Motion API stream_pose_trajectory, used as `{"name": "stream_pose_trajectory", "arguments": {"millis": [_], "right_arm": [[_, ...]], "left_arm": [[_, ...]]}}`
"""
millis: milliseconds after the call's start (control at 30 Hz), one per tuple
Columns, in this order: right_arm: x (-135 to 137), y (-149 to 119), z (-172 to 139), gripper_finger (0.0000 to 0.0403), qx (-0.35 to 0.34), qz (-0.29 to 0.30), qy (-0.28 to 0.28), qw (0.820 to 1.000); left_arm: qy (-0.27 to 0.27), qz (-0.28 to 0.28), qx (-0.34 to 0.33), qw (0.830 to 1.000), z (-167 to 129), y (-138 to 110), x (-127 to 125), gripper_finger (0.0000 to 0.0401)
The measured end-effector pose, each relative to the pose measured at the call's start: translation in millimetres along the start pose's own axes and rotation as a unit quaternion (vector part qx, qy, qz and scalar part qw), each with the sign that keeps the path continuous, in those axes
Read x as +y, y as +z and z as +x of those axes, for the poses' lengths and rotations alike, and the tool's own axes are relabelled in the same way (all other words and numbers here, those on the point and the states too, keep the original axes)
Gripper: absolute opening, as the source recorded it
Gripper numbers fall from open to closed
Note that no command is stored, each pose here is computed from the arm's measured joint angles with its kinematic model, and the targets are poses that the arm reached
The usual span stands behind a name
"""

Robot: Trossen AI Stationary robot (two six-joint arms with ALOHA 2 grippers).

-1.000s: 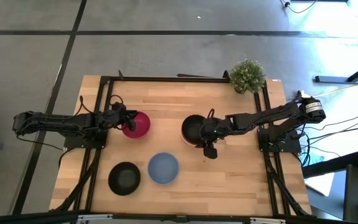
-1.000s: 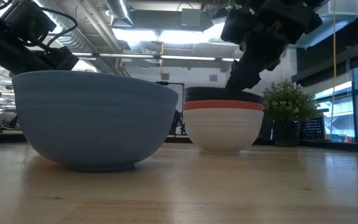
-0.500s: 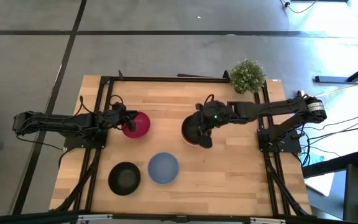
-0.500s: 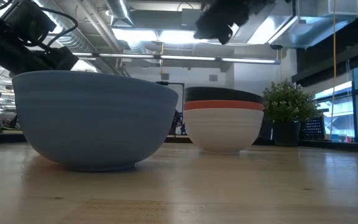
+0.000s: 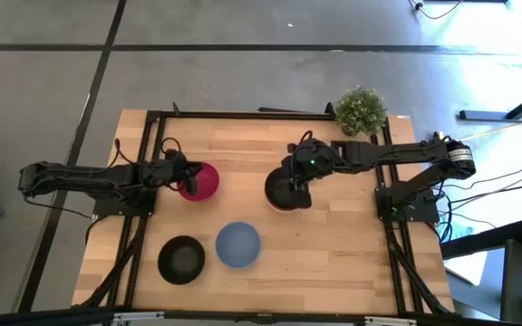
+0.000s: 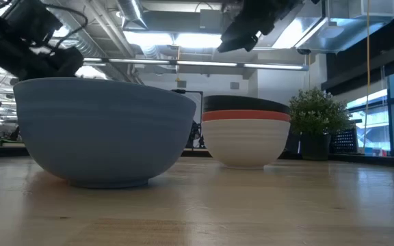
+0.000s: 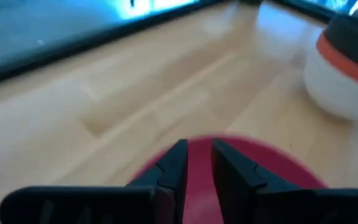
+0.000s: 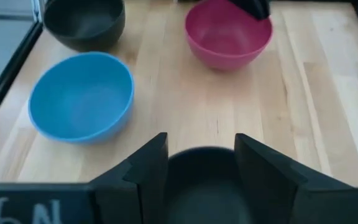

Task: Nest bowls inside each other
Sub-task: Stack the red bowl on top of the black bowl

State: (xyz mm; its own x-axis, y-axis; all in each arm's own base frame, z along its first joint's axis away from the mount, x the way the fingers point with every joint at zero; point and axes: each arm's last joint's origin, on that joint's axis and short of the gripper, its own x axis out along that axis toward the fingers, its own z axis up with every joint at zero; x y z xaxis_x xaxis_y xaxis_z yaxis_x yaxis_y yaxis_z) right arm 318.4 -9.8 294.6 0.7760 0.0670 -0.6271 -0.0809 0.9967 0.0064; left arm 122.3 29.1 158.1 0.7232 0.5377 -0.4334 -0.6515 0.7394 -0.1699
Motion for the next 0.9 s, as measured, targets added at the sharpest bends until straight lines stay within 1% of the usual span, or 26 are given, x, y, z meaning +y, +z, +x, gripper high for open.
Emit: {"name": "stream_pose_trajectory", "arguments": {"millis": [167, 267, 333, 433, 500, 567, 633, 700, 833, 900], "right_arm": [[-1.1, -2.7, -0.2, 0.0186, 0.014, -0.007, 0.000, 1.000], [-5.1, -4.3, -0.6, 0.0186, 0.020, -0.003, -0.005, 1.000], [-8.7, -5.2, -1.0, 0.0186, 0.023, -0.002, -0.009, 1.000], [-14.6, -6.0, -1.7, 0.0186, 0.025, -0.005, -0.016, 1.000], [-19.6, -5.8, -2.3, 0.0186, 0.021, 0.000, -0.022, 1.000], [-25.5, -5.7, -3.2, 0.0186, 0.017, 0.008, -0.030, 0.999], [-31.5, -5.3, -4.1, 0.0186, 0.011, 0.018, -0.038, 0.999], [-37.1, -3.9, -5.0, 0.0186, -0.001, 0.032, -0.046, 0.998], [-45.6, 1.1, -6.8, 0.0186, -0.033, 0.058, -0.059, 0.996], [-49.4, 4.6, -7.9, 0.0186, -0.055, 0.064, -0.065, 0.994]], "left_arm": [[0.016, 0.004, -0.055, 0.998, -10.5, 36.0, -6.9, 0.0092], [0.020, -0.003, -0.059, 0.998, -20.3, 58.4, -8.9, 0.0117], [0.026, -0.003, -0.036, 0.999, -30.0, 71.2, -8.7, 0.0132], [0.025, 0.001, 0.017, 1.000, -48.8, 88.6, -6.6, 0.0147], [0.012, -0.006, 0.037, 0.999, -61.2, 100.3, -6.1, 0.0151], [-0.012, -0.007, 0.054, 0.998, -72.4, 110.2, -6.3, 0.0150], [-0.019, -0.007, 0.069, 0.997, -81.3, 116.0, -4.8, 0.0150], [-0.017, -0.001, 0.099, 0.995, -86.8, 115.5, -2.1, 0.0150], [0.031, 0.020, 0.180, 0.983, -85.1, 102.8, 5.1, 0.0149], [0.052, 0.024, 0.196, 0.979, -81.6, 98.9, 7.1, 0.0149]]}}
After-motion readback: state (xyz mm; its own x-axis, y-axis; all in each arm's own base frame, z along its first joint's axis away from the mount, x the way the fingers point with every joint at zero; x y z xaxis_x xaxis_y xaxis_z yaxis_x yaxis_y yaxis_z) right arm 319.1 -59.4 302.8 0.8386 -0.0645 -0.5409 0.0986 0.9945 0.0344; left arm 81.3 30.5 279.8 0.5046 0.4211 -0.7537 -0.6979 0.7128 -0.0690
